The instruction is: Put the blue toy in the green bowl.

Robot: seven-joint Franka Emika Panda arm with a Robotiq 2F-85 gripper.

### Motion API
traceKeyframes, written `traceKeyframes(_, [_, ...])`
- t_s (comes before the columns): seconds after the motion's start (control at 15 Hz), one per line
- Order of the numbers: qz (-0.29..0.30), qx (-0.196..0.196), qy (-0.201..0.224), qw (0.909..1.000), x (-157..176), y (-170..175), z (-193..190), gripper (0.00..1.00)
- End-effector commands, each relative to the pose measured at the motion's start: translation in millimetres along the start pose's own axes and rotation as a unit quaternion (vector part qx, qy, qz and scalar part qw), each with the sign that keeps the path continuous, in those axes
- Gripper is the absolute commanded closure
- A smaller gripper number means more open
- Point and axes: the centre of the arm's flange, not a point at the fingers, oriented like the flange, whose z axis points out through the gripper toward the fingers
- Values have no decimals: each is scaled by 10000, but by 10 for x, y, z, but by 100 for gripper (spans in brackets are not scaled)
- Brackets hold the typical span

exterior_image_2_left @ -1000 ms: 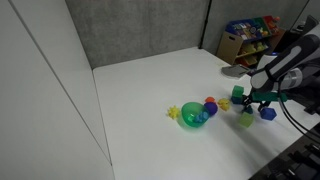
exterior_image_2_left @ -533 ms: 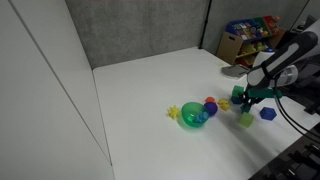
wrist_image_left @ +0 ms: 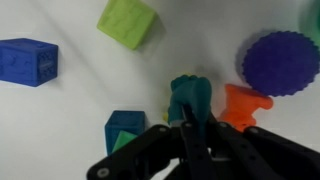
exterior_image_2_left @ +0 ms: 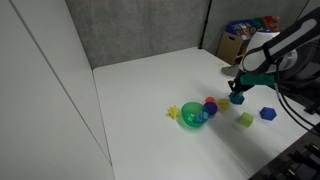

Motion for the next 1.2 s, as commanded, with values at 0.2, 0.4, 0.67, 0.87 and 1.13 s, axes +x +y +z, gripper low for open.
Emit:
traceKeyframes(0.2, [-648, 347, 116, 9972, -411, -690, -606, 94])
traceKeyframes(0.4, [-1010, 577, 98, 9932, -569, -1006, -738, 94])
traceKeyframes(0.67, [-1414, 795, -47, 9867, -779, -1391, -771, 95])
traceKeyframes(0.87, [-1618, 779, -84, 9837, -909, -1616, -648, 95])
traceKeyframes(1.13, [-1759, 732, -187, 9815, -982, -1838, -434, 95])
